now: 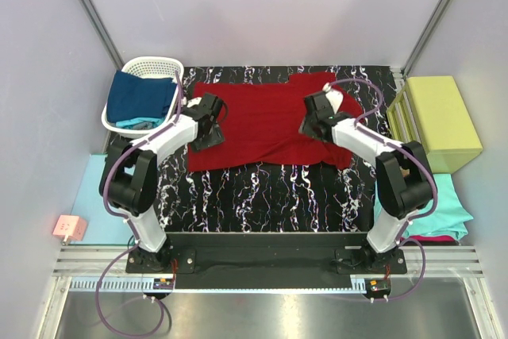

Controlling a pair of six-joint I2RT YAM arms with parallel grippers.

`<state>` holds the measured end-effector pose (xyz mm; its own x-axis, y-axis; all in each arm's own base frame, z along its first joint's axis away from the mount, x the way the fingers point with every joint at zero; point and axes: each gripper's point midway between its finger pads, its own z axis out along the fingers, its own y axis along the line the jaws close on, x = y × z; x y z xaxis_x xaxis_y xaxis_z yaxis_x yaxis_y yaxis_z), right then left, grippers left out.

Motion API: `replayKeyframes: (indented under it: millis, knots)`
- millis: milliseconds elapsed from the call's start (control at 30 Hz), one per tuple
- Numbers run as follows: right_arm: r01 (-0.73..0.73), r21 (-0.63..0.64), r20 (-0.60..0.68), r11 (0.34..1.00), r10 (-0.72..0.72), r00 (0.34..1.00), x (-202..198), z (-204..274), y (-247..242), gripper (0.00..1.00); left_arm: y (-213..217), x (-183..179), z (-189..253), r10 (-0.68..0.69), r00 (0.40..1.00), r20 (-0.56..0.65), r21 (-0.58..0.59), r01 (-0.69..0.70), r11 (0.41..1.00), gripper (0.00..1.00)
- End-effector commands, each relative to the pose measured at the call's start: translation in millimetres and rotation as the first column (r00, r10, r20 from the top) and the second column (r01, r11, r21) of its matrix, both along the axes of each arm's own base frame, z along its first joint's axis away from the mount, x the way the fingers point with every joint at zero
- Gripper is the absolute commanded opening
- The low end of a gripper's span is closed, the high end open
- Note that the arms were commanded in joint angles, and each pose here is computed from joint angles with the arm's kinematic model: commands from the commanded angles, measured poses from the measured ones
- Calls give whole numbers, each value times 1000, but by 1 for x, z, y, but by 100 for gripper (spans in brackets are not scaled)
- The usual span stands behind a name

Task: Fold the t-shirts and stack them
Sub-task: Fold the flattened tshirt in 1/3 of the way

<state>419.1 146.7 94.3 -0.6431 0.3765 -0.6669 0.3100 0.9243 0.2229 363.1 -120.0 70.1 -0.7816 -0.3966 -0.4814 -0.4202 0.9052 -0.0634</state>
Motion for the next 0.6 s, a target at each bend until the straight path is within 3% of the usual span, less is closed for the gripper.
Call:
replayKeyframes:
  millis: [0,100,233,567]
  knots:
    - [1,40,-61,999,2,998,-14,-12,9,39,-4,9,5,-13,999,39,-23,13,1000,62]
    - [-1,38,-72,999,4,997,-22,-11,10,30,-6,3,4,-18,999,30,-40,19,999,61]
    - [17,42,-71,999,-14,997,-33,-7,4,28,-7,-10,1,-26,999,21,-52,27,998,59]
    - [74,26,-232,997,-66,970,-80,-51,-10,18,-17,-36,-28,-85,994,-74,-58,81,995,57]
